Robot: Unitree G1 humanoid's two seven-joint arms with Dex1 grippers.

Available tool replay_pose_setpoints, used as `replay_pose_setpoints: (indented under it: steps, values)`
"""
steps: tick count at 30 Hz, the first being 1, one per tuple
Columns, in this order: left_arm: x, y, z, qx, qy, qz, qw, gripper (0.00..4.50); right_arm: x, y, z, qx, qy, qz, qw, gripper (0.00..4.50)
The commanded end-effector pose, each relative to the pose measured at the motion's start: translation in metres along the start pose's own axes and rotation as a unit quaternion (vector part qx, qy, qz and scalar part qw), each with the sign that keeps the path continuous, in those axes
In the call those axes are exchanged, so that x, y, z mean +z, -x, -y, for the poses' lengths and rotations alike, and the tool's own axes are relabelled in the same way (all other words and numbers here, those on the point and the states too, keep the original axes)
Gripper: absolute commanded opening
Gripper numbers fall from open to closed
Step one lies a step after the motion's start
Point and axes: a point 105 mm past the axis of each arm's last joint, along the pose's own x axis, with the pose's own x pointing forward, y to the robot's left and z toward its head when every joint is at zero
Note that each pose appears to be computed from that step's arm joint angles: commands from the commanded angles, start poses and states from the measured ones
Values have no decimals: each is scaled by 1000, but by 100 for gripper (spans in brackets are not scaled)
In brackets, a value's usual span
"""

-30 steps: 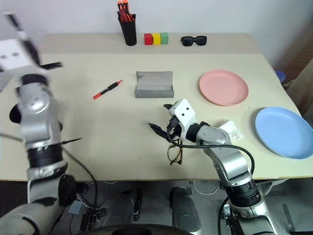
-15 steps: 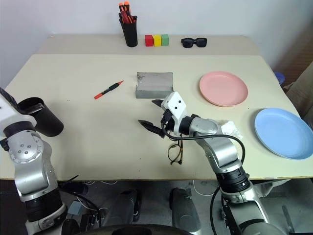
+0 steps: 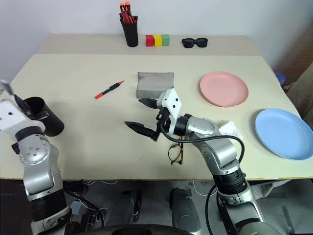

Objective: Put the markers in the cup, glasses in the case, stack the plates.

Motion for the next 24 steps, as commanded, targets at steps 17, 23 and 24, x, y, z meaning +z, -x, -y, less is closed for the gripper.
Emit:
replay_pose_setpoints:
  steps: [17, 23, 24]
  values:
    - [51, -12, 151, -366, -27, -33, 930, 437, 15, -4, 7, -19, 20, 29, 999, 450]
    - [-17, -32, 176, -366, -72, -245, 895, 444, 13, -6, 9, -27, 24, 29, 999, 450]
    - [-26, -35, 179, -365, -80, -270, 887, 444, 12, -6, 9, -29, 25, 29, 999, 450]
